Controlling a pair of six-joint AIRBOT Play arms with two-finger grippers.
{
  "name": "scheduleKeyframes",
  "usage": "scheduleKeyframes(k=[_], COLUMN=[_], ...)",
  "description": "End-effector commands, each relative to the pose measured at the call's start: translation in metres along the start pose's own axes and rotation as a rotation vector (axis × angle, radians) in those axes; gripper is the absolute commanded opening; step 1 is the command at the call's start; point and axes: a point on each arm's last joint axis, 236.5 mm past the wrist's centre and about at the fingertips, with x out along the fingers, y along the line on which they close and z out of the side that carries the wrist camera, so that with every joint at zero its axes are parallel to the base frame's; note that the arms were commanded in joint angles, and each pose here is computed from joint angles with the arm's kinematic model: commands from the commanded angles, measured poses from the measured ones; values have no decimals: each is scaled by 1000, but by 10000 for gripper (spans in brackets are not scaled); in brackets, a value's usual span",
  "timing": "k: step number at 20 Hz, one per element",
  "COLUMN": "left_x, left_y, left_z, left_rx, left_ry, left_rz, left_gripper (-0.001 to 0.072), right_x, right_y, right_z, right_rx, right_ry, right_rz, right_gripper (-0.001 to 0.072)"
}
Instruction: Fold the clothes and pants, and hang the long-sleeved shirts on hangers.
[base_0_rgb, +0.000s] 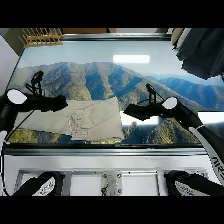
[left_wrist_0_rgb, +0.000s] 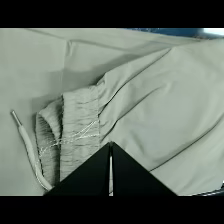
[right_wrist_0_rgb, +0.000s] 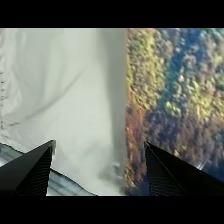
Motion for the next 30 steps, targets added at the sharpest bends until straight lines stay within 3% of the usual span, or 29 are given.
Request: scheduleKeyframes(k=[1,2,3,13,14,15,16,17,21,26,30], left_x=[10,11,12,14,14,14,14,14,16,34,65], left_y=[11,13,14,15,15,15,15,14,4,-54,-111], left_z=[-27,-31,-35,-44,-44,-44,-44,-44,-52,-69,-92], left_rx=[-27,-32,-39,-52,-62,-71,-71,-71,-65,82,181], left_ry=[15,14,13,35,34,34,35,36,66,82,146], left_rz=[13,15,12,12,12,12,12,11,-16,-76,-126], left_gripper=[4,3,4,3,4,4,3,3,4,3,3], right_x=[15,23,34,117,118,119,118,116,75,-53,-164], right_y=[-35,-33,-28,38,42,46,49,52,23,-119,-210], right_z=[-30,-36,-42,-61,-61,-60,-57,-53,-22,10,6], right_rx=[59,53,47,109,101,83,57,39,-6,28,169], right_ry=[92,112,127,74,74,68,61,51,22,16,-74], right_rz=[-54,-53,-38,165,170,174,181,186,118,-273,-504], right_gripper=[612,636,718,715,662,437,128,13,12,12,12])
